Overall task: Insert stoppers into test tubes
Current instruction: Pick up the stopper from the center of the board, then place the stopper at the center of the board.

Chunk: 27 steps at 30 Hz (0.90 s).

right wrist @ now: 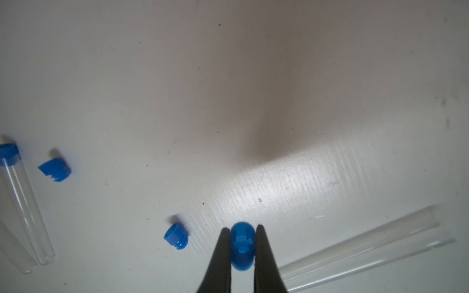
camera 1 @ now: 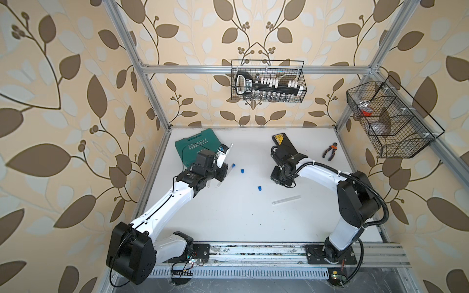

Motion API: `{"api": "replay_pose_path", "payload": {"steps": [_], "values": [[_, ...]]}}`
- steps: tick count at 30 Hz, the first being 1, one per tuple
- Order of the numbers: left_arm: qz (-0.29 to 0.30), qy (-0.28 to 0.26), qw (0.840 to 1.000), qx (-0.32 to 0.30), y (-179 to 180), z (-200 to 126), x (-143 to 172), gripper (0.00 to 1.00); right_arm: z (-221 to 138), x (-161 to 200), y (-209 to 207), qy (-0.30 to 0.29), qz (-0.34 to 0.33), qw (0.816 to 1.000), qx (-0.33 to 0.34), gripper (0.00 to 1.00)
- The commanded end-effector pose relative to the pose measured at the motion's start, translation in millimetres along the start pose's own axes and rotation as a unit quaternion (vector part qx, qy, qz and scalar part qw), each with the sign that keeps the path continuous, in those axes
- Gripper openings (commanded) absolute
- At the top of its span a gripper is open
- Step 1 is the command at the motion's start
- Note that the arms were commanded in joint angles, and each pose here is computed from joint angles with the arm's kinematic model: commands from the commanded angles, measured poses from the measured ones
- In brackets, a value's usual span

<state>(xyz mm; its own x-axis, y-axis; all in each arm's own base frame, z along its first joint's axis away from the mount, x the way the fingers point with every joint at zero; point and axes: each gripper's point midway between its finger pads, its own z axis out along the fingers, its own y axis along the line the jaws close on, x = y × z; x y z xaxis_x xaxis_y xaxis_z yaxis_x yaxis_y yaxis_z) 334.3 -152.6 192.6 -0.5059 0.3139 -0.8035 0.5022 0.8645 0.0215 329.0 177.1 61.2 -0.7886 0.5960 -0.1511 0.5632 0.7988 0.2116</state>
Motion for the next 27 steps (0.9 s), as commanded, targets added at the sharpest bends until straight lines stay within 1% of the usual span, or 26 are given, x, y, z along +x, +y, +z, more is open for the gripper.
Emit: {"api": "replay_pose_path", "payload": {"steps": [1,7,13,16,22,27], "values": [[0.016,-0.022,0.999,-0.017,5,-10,-14,0.00,6,4,-7,-0.004,0.146,0.989,0.032,0.10],[0.022,-0.022,0.999,-0.022,5,-11,-14,0.00,20,12,-19,0.001,0.221,0.973,0.070,0.12],[0.028,-0.020,0.999,-0.026,3,-11,-14,0.00,38,19,-16,0.012,0.267,0.961,0.068,0.14],[0.031,-0.019,0.999,-0.026,2,-11,-13,0.00,40,19,-19,0.005,0.269,0.959,0.086,0.15],[0.032,-0.019,0.999,-0.032,3,-11,-15,0.00,45,27,-26,0.016,0.276,0.955,0.106,0.19],[0.032,-0.019,0.999,-0.032,3,-10,-14,0.00,48,31,-29,0.021,0.279,0.954,0.106,0.28]]}}
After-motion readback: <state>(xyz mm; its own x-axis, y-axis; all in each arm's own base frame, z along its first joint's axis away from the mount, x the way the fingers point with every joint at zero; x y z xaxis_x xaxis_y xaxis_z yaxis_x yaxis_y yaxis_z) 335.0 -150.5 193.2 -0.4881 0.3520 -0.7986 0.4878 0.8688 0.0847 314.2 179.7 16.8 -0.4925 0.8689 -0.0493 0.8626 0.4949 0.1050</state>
